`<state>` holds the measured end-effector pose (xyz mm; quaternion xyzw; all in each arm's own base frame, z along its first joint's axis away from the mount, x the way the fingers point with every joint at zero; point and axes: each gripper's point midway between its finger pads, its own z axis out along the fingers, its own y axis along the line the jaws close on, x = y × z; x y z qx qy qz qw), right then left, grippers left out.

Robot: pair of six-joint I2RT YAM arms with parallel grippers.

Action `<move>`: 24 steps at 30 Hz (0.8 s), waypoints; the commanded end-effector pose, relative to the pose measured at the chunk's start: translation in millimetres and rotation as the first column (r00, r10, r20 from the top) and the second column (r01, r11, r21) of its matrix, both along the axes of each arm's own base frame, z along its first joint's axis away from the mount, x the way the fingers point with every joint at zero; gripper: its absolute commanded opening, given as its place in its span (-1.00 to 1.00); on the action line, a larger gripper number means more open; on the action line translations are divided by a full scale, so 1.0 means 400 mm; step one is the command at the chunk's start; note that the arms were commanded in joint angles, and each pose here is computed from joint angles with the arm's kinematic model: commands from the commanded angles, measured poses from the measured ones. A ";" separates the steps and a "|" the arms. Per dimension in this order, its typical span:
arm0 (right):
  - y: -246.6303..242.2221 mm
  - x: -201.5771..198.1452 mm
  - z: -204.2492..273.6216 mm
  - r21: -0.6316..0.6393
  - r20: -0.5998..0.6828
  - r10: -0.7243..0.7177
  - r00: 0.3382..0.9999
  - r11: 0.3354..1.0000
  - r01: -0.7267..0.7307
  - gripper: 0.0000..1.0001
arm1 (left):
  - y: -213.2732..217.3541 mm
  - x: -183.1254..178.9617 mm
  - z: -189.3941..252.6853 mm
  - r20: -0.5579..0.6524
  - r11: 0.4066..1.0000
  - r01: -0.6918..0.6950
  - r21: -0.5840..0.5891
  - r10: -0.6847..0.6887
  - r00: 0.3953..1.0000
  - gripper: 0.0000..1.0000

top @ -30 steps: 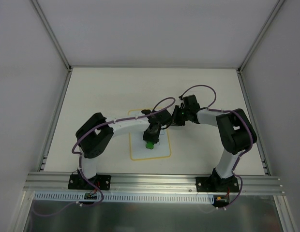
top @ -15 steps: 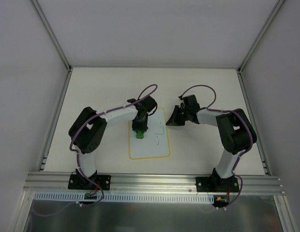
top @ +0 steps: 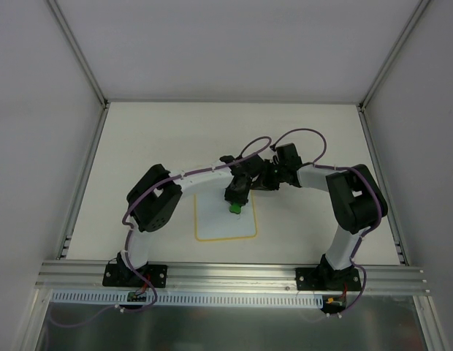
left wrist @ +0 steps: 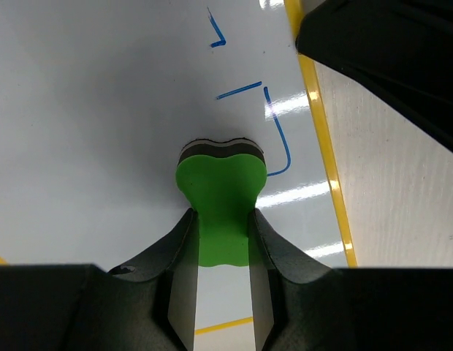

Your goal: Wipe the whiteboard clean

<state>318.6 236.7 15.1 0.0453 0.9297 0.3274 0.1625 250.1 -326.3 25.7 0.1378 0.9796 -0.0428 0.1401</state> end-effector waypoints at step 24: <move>-0.128 -0.047 -0.004 -0.283 0.029 -0.021 0.999 0.959 0.028 -0.49 | 0.118 0.115 0.325 0.199 0.954 -0.188 -0.233 0.236 0.951 0.94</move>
